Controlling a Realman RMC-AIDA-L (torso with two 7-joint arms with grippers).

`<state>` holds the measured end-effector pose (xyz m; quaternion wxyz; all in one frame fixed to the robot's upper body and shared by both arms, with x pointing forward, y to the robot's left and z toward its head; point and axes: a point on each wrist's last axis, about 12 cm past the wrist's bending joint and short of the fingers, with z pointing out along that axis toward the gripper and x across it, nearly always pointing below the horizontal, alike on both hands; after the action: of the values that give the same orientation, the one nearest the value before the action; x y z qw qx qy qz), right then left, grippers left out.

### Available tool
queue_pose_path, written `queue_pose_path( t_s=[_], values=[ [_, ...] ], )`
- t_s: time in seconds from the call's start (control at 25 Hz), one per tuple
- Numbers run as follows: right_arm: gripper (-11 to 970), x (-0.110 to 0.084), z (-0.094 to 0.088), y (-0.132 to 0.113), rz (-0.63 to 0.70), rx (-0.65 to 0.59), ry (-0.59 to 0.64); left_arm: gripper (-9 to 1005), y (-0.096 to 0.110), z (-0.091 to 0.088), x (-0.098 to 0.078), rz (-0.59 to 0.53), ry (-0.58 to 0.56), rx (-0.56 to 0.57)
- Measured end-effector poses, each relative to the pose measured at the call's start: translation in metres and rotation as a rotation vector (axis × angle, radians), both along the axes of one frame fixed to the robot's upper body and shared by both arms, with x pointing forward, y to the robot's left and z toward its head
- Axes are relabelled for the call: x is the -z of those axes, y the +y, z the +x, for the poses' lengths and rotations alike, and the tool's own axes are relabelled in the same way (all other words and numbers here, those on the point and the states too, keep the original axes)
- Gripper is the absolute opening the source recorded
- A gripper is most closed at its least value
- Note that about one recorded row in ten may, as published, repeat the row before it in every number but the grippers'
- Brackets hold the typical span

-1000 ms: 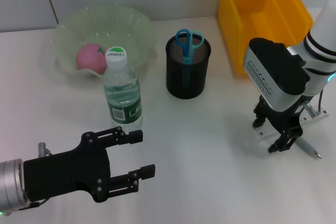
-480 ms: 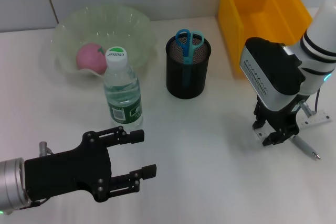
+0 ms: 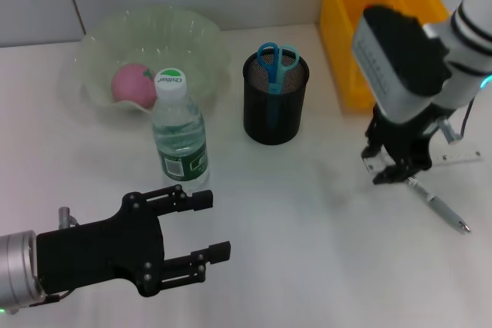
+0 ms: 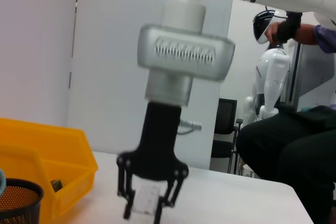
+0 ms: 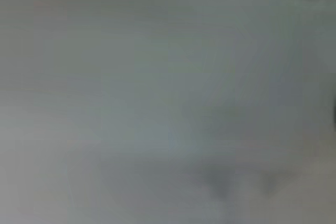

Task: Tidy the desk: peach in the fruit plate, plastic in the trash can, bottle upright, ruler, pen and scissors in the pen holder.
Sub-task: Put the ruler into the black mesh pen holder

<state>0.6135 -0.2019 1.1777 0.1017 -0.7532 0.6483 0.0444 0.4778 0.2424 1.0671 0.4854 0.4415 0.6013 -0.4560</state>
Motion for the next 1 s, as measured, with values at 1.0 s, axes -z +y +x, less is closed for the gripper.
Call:
queue_pose_path(
  t_s=[1.0],
  values=[
    [389, -0.050, -0.008, 0.020, 0.984, 0.344, -0.408, 694, -0.003, -0.003, -0.001, -0.008, -0.011, 0.036]
  ],
)
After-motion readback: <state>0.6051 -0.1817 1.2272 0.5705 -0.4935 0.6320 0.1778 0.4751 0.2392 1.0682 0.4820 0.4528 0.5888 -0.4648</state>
